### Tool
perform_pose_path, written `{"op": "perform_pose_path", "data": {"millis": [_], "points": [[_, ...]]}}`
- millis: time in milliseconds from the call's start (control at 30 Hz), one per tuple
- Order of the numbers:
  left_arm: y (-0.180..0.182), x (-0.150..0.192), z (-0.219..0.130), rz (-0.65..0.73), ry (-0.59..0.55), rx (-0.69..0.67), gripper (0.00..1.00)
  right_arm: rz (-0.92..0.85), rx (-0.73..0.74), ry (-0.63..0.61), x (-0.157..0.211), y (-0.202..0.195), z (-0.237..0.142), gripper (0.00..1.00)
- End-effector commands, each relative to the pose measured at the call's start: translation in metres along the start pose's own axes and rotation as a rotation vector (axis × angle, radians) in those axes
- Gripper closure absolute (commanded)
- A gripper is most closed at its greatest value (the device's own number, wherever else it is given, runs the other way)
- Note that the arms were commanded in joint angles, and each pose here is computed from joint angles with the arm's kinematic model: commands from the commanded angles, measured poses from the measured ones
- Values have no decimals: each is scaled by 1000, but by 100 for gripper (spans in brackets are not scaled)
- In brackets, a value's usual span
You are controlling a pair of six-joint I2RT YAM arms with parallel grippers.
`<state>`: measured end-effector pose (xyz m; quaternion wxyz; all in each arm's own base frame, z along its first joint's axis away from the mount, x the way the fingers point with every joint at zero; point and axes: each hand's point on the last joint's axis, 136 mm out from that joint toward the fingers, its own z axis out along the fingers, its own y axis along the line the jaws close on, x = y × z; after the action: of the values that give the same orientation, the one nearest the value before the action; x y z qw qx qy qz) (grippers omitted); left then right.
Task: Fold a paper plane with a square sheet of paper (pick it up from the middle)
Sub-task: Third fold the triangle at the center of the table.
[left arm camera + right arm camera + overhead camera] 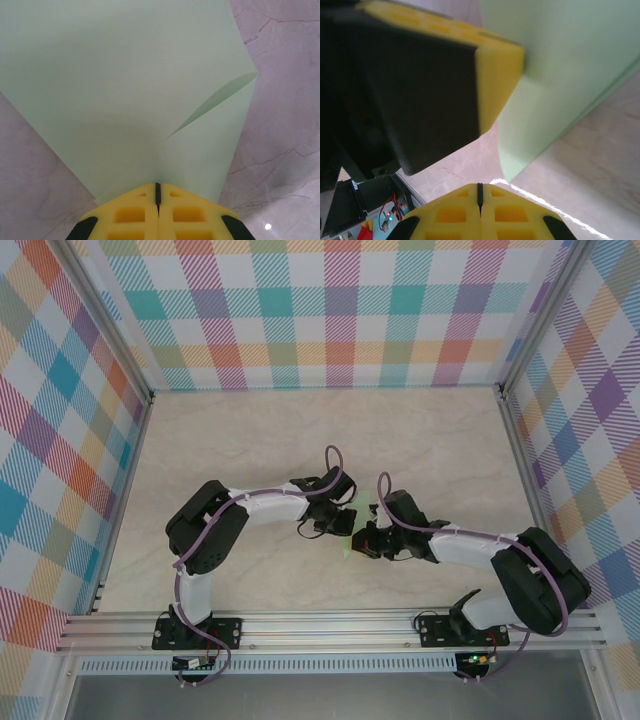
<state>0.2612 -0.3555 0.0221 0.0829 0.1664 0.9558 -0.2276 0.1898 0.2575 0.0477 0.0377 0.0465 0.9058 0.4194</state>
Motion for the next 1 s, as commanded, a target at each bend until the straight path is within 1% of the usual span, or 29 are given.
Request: {"op": "perform_pose_path", "data": {"millis": [0, 433, 733, 833, 967], "points": [[9, 9, 8, -1, 35, -12, 100, 27, 5, -24, 0, -4, 8, 100], [5, 8, 11, -6, 39, 16, 100, 48, 18, -7, 6, -8, 26, 100], [5, 8, 10, -4, 43, 19, 100, 99, 158, -4, 12, -45, 31, 100], [6, 8, 10, -3, 45, 18, 100, 75, 131, -4, 10, -35, 28, 100], [6, 8, 9, -1, 44, 17, 100, 43, 76, -52, -2, -17, 16, 100]]}}
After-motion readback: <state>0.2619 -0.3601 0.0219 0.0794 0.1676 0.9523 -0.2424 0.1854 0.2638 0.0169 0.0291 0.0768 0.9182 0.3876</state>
